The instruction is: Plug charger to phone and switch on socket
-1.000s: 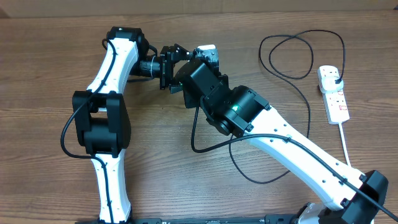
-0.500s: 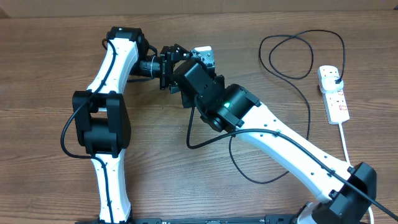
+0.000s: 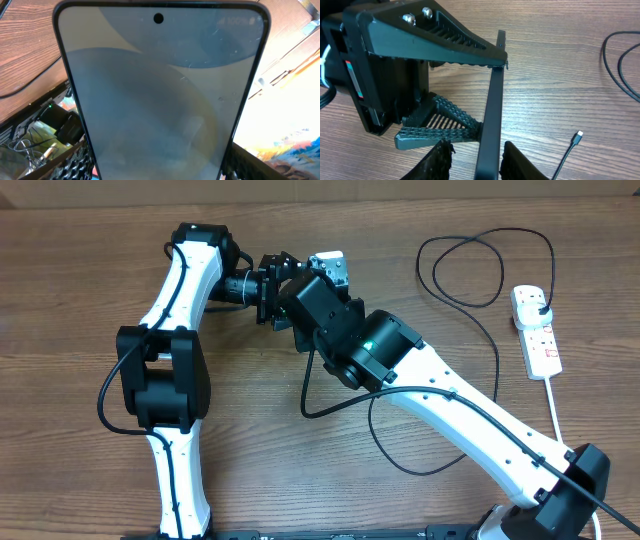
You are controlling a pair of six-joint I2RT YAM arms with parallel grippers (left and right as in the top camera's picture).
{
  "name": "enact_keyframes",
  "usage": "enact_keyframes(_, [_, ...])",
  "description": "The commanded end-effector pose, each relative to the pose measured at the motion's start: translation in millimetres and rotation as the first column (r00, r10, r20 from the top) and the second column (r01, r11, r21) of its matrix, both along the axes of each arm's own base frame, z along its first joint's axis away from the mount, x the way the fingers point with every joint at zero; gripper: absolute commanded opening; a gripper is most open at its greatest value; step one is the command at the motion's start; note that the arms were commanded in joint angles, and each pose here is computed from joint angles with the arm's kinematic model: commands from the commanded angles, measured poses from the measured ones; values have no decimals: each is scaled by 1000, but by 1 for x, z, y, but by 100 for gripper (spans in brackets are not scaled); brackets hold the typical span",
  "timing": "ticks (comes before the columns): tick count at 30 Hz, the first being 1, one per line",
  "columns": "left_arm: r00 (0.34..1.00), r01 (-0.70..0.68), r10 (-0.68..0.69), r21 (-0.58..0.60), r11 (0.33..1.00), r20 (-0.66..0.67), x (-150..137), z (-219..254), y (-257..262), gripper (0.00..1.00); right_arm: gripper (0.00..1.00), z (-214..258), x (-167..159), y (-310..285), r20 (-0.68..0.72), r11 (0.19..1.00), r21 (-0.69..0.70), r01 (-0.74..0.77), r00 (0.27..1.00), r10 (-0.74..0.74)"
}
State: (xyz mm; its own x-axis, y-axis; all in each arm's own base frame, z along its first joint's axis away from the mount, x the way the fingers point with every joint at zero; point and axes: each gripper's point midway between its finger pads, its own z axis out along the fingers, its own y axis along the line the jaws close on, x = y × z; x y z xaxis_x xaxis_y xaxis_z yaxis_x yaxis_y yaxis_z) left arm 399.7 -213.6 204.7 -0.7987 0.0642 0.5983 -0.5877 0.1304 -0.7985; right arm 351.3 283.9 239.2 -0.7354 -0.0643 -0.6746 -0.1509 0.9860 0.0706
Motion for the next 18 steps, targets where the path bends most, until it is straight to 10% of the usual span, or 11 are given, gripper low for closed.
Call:
enact_keyframes(1, [1000,-12,13,-41,999,25,4,12,-2,60,29,14,2,2,28,999,37,23,999,-24])
enact_keyframes(18, [1000,-23,24,-67,998,10,6,17,-2,62,17,12,-1,4,8,999,44,12,1000,-13])
